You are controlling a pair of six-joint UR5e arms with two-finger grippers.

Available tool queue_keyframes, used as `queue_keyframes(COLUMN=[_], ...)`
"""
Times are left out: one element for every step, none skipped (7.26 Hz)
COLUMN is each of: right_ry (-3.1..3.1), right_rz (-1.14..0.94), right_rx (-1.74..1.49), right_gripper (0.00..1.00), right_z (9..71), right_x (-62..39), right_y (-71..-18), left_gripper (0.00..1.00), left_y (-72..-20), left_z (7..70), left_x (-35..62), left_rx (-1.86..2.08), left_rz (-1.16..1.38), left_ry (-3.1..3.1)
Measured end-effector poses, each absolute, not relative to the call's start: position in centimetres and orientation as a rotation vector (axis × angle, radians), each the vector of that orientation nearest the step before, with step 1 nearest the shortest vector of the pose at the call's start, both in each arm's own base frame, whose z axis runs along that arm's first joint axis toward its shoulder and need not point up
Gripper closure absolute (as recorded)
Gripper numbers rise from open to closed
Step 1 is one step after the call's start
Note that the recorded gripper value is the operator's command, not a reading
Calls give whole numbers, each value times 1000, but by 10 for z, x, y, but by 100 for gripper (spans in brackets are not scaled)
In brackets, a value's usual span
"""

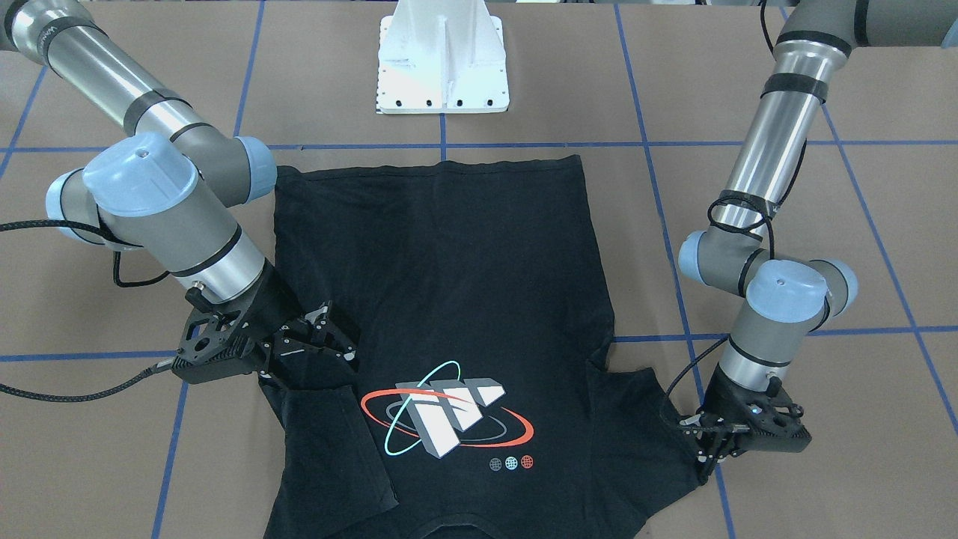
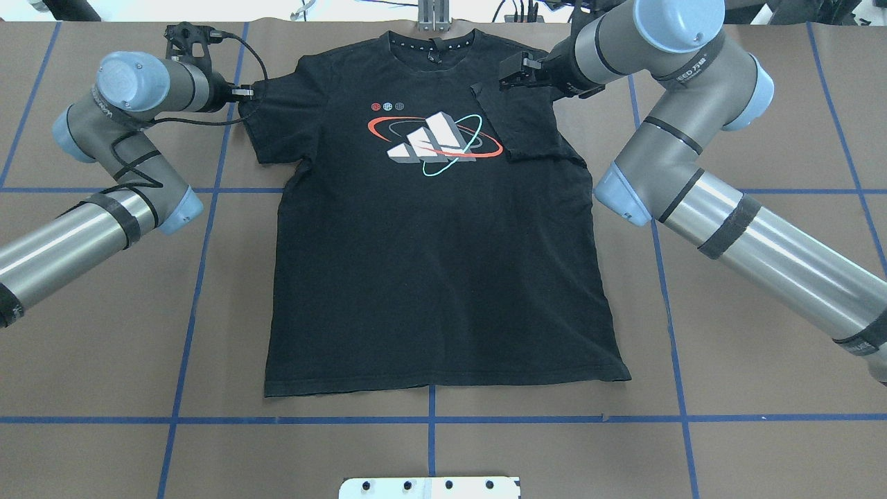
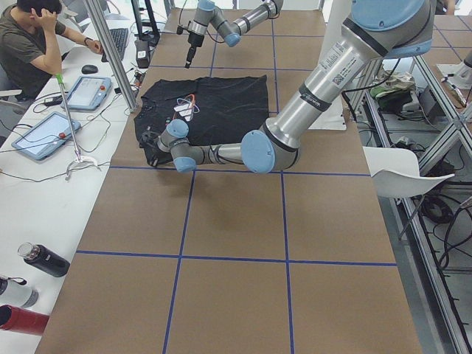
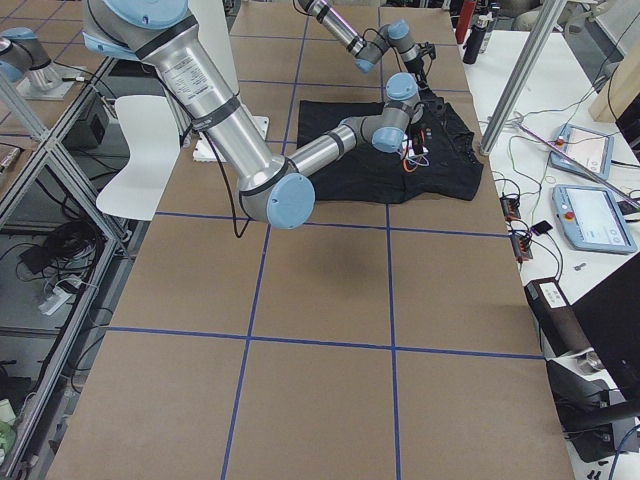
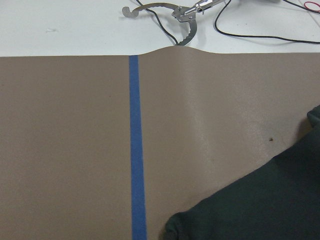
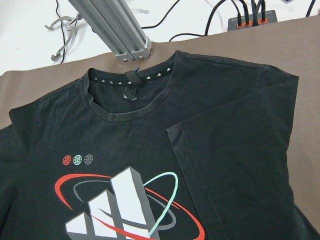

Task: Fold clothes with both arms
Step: 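Move the left gripper toward the sleeve nearest it, then grasp the sleeve with the left gripper and fold it inward onto the shirt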

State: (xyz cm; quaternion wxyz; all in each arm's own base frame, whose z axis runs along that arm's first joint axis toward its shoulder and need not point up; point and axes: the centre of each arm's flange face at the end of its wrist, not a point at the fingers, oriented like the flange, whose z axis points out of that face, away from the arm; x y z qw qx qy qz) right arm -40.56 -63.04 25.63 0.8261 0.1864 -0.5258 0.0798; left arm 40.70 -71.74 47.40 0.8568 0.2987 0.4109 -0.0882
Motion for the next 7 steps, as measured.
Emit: queue_keyframes(right_ry=[-1117, -1118, -1118, -1118, -1118, -1117, -1117], right_rz=[170, 169, 169, 170, 170, 170, 170], right_rx=[396, 397, 397, 397, 396, 396, 396], right_gripper=[1, 1, 1, 1, 1, 1, 1], right_z=[256, 256, 255, 255, 256, 256, 258], right_x=[-406, -406, -406, -406, -406, -406, -405], right_y=[-630, -630, -631, -630, -630, -630, -630], left_gripper=[100, 100, 100, 100, 100, 100, 100], left_y=[-717, -717, -716, -713, -709, -705, -698], left_z=[466, 453, 438, 421, 399, 375, 356], left_x=[406, 405, 404, 404, 403, 404, 411], left_rx=[631, 637, 644, 645, 643, 632, 601], left_rz=[-179, -170, -160, -146, -135, -145, -182], left_ry=[880, 903, 930, 958, 980, 1003, 1036])
